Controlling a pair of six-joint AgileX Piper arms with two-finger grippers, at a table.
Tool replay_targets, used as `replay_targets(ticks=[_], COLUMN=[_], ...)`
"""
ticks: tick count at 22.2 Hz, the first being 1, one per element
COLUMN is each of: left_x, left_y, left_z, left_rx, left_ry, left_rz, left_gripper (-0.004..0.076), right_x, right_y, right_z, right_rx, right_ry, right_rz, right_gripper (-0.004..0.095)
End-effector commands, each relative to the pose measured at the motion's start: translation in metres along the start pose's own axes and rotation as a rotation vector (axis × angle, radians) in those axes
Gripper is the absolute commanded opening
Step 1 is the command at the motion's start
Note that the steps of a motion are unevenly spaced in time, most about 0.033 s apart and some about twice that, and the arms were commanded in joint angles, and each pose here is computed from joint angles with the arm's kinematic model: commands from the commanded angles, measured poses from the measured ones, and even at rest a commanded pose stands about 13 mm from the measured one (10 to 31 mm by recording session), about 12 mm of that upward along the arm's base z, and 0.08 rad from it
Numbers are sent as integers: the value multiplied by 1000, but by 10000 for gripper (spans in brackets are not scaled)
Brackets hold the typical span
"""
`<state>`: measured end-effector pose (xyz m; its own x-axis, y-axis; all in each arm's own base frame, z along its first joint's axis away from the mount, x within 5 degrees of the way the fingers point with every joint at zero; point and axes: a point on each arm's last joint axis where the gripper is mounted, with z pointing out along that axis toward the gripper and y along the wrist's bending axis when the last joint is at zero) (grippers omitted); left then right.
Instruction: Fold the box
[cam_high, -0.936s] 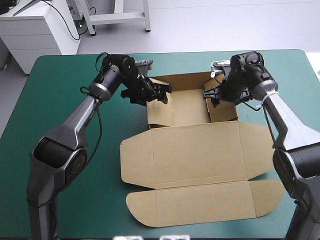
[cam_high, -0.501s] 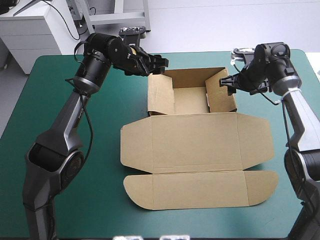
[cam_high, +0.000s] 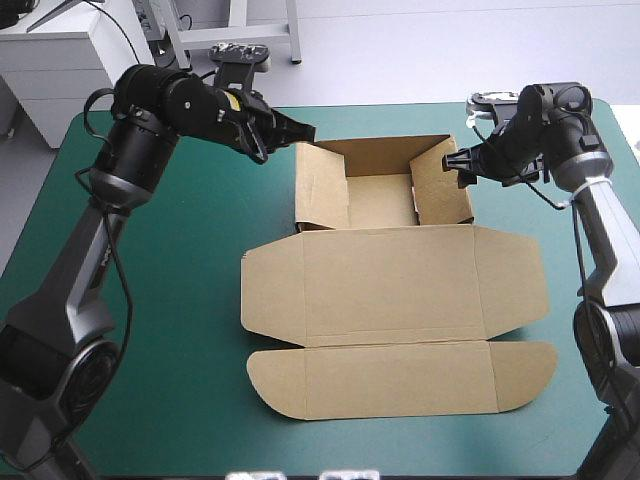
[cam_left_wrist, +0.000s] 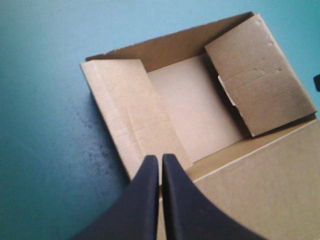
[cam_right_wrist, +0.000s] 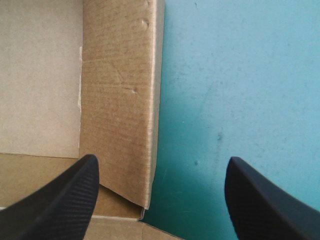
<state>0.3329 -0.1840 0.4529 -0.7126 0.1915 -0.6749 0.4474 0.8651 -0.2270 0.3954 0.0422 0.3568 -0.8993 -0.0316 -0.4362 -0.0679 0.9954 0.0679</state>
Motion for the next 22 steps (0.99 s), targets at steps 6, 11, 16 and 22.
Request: replay_targets(ticks=[6,11,16,22], left_x=[76,130,180,250], left_y=[7,12,19,31], left_z=[-79,-97,-103,-102], left_rx=[-117,-114,-116,-107], left_ry=[21,-19,-5,-116], left_rz=[46,45,40,42], left_gripper=[-8,-8,-8,-8], right_x=[-8,-7,-5,-3], right_y=[0,3,3,2], right_z=[9,41,49,57], right_rx=[-45,-80,-83,-86], right_ry=[-14,72,104,122], right_rz=[2,-4,-4,-12], right_gripper=[659,657,657,517])
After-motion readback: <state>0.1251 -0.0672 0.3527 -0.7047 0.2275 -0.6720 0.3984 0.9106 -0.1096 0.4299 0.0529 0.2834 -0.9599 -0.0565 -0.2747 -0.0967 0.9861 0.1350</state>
